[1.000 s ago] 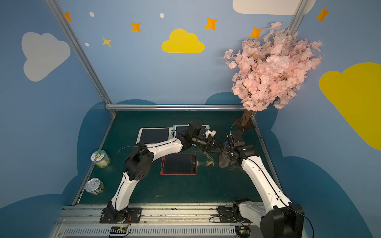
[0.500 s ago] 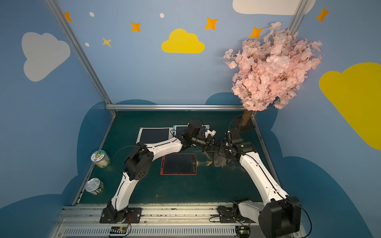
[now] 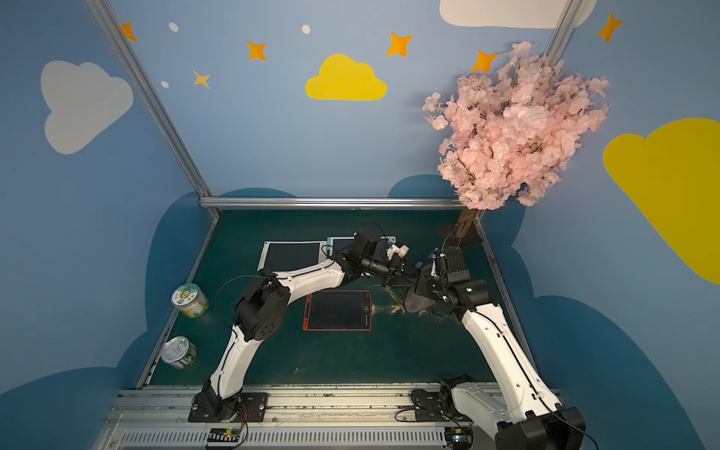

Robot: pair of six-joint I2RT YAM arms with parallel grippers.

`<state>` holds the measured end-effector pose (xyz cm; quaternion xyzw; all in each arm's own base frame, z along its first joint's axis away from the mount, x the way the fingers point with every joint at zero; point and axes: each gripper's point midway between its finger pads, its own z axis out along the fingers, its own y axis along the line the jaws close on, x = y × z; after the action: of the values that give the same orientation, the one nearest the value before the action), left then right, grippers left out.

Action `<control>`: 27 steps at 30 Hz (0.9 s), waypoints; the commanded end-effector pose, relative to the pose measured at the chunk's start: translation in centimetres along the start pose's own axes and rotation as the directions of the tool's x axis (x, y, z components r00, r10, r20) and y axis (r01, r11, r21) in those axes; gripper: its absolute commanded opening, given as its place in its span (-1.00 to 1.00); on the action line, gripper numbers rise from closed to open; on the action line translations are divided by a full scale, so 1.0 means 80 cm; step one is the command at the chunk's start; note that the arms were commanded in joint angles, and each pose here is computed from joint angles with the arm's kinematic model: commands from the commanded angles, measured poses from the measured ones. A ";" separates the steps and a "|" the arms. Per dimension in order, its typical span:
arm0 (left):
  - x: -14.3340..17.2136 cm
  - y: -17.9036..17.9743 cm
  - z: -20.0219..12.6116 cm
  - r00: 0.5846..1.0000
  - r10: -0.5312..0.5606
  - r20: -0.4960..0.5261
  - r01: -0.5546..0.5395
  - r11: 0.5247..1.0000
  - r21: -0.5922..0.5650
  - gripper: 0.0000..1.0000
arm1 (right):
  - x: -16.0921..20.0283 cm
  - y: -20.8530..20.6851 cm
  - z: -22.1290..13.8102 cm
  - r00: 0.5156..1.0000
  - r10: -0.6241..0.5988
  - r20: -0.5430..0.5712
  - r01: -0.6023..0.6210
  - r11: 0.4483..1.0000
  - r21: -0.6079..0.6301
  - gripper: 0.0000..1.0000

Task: Wipe the drawing tablet
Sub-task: Adjust the cleaning item.

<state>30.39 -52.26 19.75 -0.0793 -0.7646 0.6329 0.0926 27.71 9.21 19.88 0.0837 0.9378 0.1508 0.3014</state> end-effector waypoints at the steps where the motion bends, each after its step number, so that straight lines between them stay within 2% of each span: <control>1: 0.008 0.000 0.000 1.000 0.020 -0.022 -0.020 1.000 0.002 -0.15 | -0.018 0.024 -0.005 0.998 0.001 0.064 0.005 0.995 -0.100 -1.00; 6: 0.010 0.000 -0.003 1.000 0.020 -0.018 -0.020 1.000 0.003 -0.15 | -0.016 0.039 0.001 0.998 0.044 0.051 -0.033 0.981 -0.193 -1.00; 9: 0.011 -0.001 -0.005 1.000 0.023 -0.015 -0.023 1.000 0.005 -0.15 | -0.011 0.046 0.010 0.993 0.119 0.006 -0.114 0.962 -0.250 -1.00; 16: 0.011 -0.003 -0.009 1.000 0.025 -0.009 -0.025 1.000 0.013 -0.15 | -0.017 0.078 0.008 0.981 0.191 -0.025 -0.180 0.863 -0.473 -1.00; 22: 0.012 -0.007 -0.013 1.000 0.030 -0.008 -0.030 0.999 0.025 -0.15 | -0.024 0.089 0.005 0.970 0.235 -0.063 -0.228 0.787 -0.573 -1.00; 27: 0.017 -0.003 -0.019 1.000 0.026 -0.001 -0.026 0.999 0.025 -0.15 | -0.043 0.085 -0.013 0.959 0.282 -0.037 -0.240 0.729 -0.641 -1.00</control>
<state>32.36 -49.90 18.93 -0.0523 -0.7678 0.6346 0.0702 29.82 12.85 19.01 0.1739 0.8523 0.4142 0.2680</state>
